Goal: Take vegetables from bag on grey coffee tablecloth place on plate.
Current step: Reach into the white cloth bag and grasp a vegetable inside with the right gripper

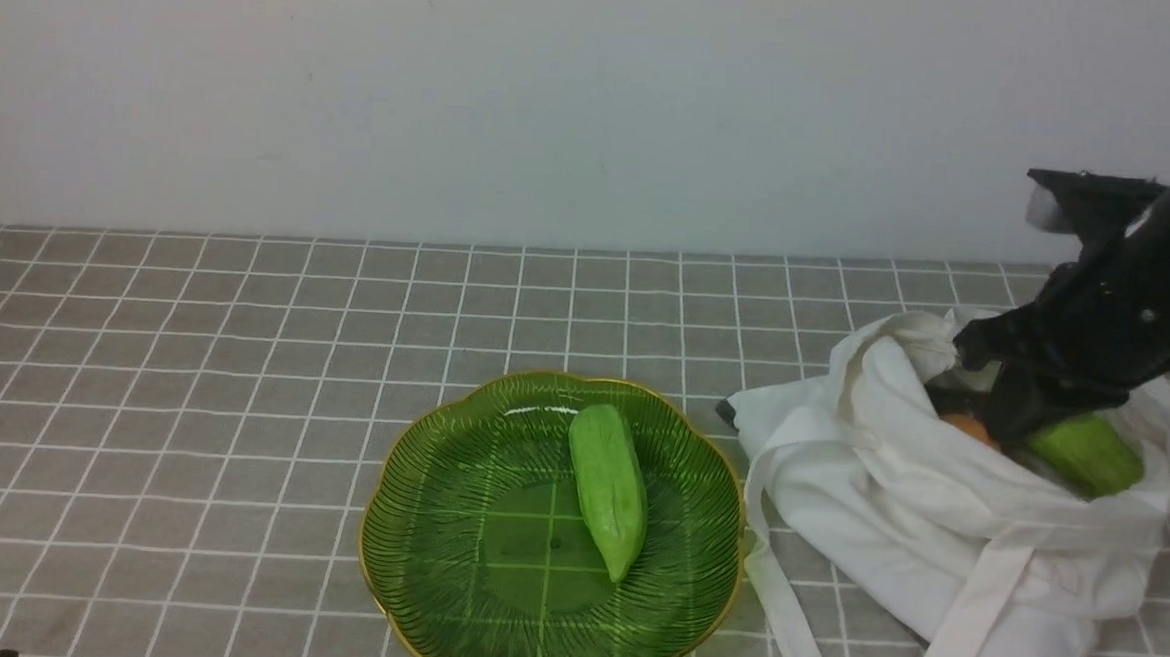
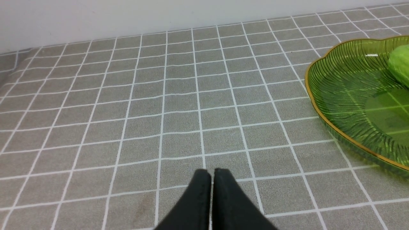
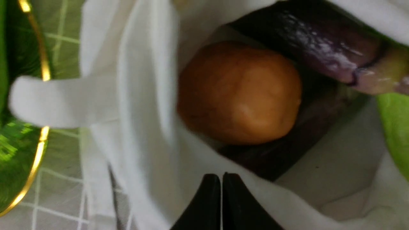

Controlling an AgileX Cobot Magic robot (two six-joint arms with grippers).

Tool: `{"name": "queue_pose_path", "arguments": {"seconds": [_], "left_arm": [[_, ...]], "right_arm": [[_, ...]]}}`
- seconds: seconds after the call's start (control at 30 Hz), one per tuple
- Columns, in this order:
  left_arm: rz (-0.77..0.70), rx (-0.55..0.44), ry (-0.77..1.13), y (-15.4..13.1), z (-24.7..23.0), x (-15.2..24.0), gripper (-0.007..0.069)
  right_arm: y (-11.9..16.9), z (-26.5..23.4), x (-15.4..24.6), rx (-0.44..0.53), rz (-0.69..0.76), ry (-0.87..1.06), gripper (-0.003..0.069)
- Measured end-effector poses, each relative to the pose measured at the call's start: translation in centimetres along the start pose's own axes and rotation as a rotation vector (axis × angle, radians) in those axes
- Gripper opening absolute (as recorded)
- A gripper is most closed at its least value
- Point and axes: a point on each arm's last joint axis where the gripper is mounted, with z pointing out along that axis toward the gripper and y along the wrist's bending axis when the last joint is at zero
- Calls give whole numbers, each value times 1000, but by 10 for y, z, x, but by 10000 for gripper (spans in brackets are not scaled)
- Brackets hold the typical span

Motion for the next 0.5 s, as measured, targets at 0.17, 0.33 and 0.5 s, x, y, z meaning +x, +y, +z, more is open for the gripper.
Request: {"name": "queue_pose_path", "arguments": {"seconds": [0.17, 0.33, 0.5], "left_arm": [[0, 0, 0, 0, 0, 0, -5], [0, 0, 0, 0, 0, 0, -5], [0, 0, 0, 0, 0, 0, -5]], "right_arm": [[-16, 13, -7, 147, 52, 4, 7], [-23, 20, -16, 210, 55, -71, 55], [-29, 29, -22, 230, 57, -101, 210]]}}
